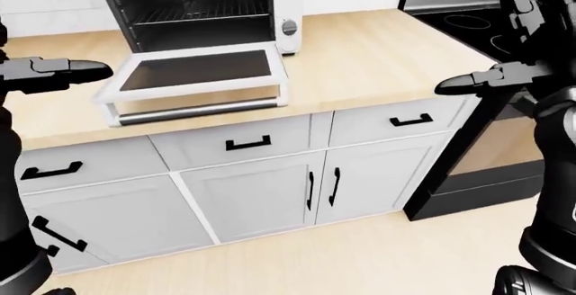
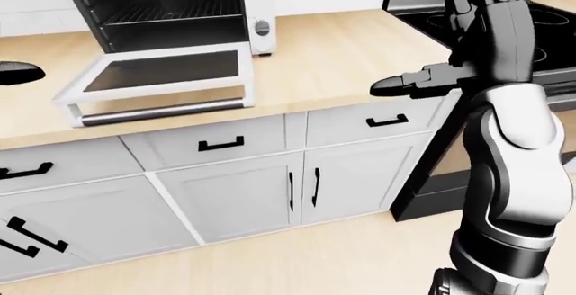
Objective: Close the toaster oven door.
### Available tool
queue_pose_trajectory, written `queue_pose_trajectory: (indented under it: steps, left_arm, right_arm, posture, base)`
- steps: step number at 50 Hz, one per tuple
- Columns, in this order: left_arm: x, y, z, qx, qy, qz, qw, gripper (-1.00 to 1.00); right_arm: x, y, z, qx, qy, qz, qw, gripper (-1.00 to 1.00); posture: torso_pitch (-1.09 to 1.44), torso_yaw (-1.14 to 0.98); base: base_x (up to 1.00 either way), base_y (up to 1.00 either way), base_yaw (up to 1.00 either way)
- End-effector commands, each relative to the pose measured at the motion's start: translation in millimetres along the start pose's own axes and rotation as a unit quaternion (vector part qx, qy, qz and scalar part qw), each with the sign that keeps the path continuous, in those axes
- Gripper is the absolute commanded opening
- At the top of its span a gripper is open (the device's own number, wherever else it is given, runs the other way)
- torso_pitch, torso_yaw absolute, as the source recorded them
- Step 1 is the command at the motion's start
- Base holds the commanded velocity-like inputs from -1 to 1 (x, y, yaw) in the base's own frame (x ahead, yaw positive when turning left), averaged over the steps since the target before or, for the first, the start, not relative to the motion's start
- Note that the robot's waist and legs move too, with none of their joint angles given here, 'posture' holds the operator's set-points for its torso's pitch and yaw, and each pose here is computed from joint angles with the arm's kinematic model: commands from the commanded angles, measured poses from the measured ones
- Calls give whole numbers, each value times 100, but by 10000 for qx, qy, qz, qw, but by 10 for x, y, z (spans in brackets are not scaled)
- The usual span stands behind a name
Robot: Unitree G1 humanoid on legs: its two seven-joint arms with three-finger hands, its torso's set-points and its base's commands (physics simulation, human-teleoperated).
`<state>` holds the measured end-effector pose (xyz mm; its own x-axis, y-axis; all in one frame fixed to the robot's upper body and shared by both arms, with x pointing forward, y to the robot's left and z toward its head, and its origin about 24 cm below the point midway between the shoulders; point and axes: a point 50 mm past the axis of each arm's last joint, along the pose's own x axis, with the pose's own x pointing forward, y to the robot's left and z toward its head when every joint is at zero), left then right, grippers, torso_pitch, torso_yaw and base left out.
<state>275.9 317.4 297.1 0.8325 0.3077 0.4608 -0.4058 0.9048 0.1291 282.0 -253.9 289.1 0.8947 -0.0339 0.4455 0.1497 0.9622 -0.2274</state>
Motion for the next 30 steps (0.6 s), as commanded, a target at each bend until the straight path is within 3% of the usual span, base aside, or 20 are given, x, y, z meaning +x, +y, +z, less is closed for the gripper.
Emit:
queue_pose_trajectory:
  steps: [1, 30]
  left_arm:
    - [3, 103, 251, 56, -559, 219, 9982, 100]
    - [-2, 116, 254, 67, -567, 236, 9981, 100]
  right_arm:
    - [4, -2, 226, -99, -546, 11, 9985, 100]
    - [5, -12, 243, -59, -534, -10, 9986, 100]
  posture:
    - [0, 0]
    - [0, 0]
  base:
    - [14, 23, 0]
    - [14, 23, 0]
